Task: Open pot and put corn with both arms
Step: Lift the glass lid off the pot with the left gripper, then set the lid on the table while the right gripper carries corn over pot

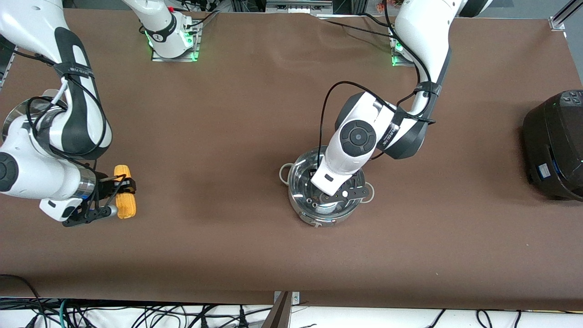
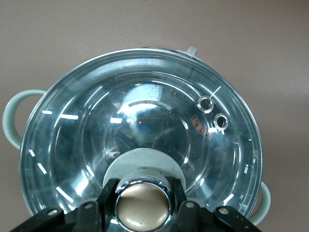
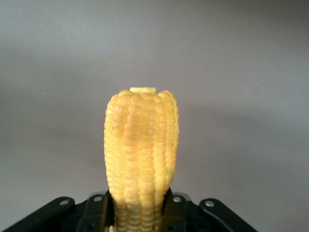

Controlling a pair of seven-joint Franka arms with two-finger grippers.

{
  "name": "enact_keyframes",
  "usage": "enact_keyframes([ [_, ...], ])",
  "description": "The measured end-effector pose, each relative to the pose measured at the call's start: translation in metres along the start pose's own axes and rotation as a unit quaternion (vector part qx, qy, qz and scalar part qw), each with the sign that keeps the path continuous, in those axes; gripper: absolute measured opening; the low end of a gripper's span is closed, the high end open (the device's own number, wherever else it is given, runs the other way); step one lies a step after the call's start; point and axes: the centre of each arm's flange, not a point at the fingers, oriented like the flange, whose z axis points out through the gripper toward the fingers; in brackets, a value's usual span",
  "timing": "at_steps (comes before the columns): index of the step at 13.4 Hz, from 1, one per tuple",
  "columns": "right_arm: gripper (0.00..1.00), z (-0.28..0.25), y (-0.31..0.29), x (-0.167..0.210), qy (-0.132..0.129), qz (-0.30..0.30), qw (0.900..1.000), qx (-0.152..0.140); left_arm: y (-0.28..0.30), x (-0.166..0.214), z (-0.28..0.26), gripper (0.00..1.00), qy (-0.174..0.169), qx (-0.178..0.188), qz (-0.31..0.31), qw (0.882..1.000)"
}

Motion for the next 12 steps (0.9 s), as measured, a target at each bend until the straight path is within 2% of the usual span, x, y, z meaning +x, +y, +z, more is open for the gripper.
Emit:
enact_keyframes([
  [4, 0.31, -0.024, -0.004, 0.0, -0.002, 0.005, 1.0, 0.008, -0.043, 0.014, -0.065, 0.5, -0.005, 0.005, 0.0, 1.0],
  [7, 0.31, -0.032, -0.04, 0.005, 0.003, 0.032, 0.999, 0.024, -0.116, 0.044, -0.111, 0.5, -0.002, -0.002, 0.027, 1.0],
  [10, 0.31, -0.041, -0.11, 0.013, 0.008, 0.052, 0.998, 0.025, -0.201, 0.071, -0.1, 0.5, -0.025, 0.001, 0.061, 0.998],
  [12, 0.31, -0.057, -0.177, 0.016, 0.02, 0.071, 0.997, 0.023, -0.247, 0.081, -0.082, 0.5, -0.038, 0.0, 0.083, 0.996],
])
